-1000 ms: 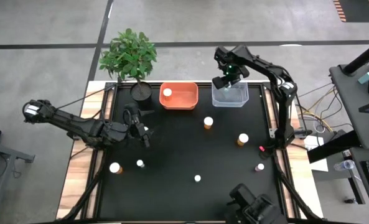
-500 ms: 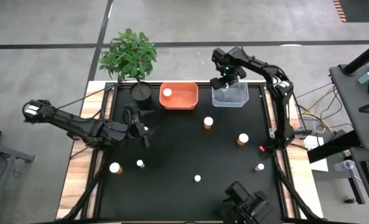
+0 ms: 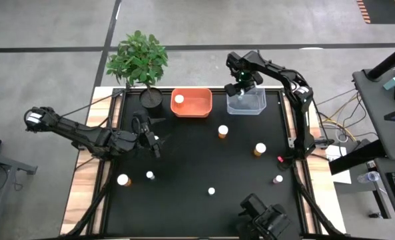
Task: Pick and place medicine bottles into bin by pill shape (circle, oval)
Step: Put the blue pill bottle into the transparent bin, then put the orange pill bottle into the orange bin
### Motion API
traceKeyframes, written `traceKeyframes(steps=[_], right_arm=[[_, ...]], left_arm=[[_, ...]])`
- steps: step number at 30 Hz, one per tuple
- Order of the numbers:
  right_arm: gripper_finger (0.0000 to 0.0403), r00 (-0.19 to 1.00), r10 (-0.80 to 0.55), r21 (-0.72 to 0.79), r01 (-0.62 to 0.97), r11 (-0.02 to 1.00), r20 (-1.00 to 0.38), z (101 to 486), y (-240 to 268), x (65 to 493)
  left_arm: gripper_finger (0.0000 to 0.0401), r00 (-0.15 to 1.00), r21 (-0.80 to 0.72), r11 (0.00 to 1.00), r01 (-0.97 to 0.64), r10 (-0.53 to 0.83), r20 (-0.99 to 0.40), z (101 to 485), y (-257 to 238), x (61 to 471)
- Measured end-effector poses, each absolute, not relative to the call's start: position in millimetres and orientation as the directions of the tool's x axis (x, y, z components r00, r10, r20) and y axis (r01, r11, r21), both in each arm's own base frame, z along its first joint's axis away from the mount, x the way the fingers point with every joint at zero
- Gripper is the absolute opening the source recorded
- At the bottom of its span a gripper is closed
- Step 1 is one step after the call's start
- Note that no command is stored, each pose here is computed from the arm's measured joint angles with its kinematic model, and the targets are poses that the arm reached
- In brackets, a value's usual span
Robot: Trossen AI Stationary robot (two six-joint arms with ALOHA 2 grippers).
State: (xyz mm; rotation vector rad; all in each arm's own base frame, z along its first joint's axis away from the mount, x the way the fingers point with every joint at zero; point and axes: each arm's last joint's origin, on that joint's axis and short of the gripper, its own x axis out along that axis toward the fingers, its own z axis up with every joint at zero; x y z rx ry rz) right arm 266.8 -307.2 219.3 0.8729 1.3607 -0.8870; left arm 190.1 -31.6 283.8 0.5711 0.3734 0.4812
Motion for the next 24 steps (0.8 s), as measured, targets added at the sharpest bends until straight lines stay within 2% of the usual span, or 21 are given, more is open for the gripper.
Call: traceKeyframes(steps=[7, 14, 21, 24], right_arm=[[0.0206, 0.018, -0.023, 0.006, 0.906, 0.423, -1.0, 223.9, -305.7, 265.3], [0.0207, 0.063, -0.081, 0.021, 0.896, 0.444, -0.995, 261.5, -288.3, 259.0], [0.0198, 0.115, -0.223, -0.022, 0.846, 0.534, -0.968, 303.5, -234.0, 264.0], [0.0192, 0.206, -0.293, -0.008, 0.807, 0.591, -0.934, 311.9, -199.6, 269.2]], left_arm=[[0.0297, 0.825, 0.592, 0.737, -0.326, 0.528, -0.202, 283.7, -31.6, 190.1], [0.0297, 0.825, 0.59, 0.738, -0.328, 0.528, -0.201, 283.7, -31.6, 190.2], [0.0297, 0.832, 0.55, 0.754, -0.36, 0.526, -0.177, 286.2, -31.8, 190.8], [0.0297, 0.832, 0.542, 0.758, -0.363, 0.526, -0.178, 285.4, -31.8, 190.8]])
